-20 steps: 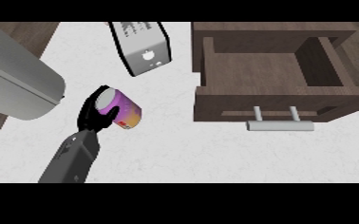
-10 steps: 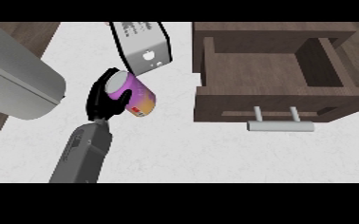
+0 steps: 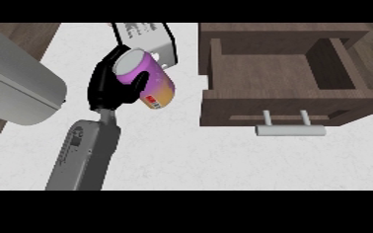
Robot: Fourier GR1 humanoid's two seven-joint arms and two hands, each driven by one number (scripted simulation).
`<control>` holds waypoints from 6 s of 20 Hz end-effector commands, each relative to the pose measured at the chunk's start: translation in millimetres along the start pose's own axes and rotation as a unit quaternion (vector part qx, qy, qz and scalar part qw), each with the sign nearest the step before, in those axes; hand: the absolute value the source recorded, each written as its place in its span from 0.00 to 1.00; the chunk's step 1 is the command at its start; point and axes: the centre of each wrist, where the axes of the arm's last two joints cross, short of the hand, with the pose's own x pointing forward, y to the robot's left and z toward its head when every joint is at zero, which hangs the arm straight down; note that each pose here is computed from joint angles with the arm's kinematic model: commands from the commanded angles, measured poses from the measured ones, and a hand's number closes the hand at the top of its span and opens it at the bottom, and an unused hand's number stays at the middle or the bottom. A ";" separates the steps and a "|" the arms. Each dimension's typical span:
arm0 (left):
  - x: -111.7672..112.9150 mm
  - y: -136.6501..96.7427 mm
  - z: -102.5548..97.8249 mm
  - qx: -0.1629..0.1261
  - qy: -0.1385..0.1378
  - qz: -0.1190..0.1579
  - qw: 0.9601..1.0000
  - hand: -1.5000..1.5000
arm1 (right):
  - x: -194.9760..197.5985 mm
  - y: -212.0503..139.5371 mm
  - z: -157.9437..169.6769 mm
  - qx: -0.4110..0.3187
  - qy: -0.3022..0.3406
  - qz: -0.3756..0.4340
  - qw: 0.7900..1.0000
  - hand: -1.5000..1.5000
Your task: Pick up the can, place it into the drawer and close the drawer
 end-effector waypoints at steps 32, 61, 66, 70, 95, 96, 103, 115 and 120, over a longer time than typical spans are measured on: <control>88.1 -182.4 -90.6 -0.026 -0.014 -0.050 0.998 1.00 | 6.5 25.6 -34.0 0.009 -0.018 -0.008 1.000 0.00; 57.7 -217.8 -97.2 0.012 0.011 -0.124 0.992 0.00 | 4.6 23.4 -44.6 0.045 -0.019 -0.018 0.999 0.00; 51.4 -212.7 -99.6 0.044 0.031 -0.134 0.989 0.00 | 1.9 26.9 -35.4 0.038 -0.019 -0.015 0.999 0.00; 44.3 -211.4 -94.7 0.051 0.025 -0.126 0.990 0.00 | 0.3 34.0 -38.4 0.042 -0.008 -0.017 0.999 0.00; 58.9 -228.3 -92.2 0.036 -0.040 -0.089 0.995 0.00 | 54.7 69.5 -75.6 0.111 -0.181 0.231 0.949 0.00; 58.9 -227.7 -92.9 0.038 -0.045 -0.090 0.994 0.00 | 50.2 77.1 -73.3 0.116 -0.178 0.241 0.947 0.00; 61.7 -229.0 -92.9 0.030 -0.010 -0.076 0.997 0.00 | 32.0 114.1 -110.0 0.135 -0.183 0.324 0.918 0.00; 74.7 -207.5 -102.7 0.050 -0.004 -0.084 0.995 0.00 | -17.8 196.0 -194.2 0.160 -0.198 0.443 0.860 0.00; 70.7 -193.4 -102.4 0.066 -0.013 -0.090 0.994 0.00 | -39.1 228.5 -201.4 0.198 -0.205 0.491 0.823 0.00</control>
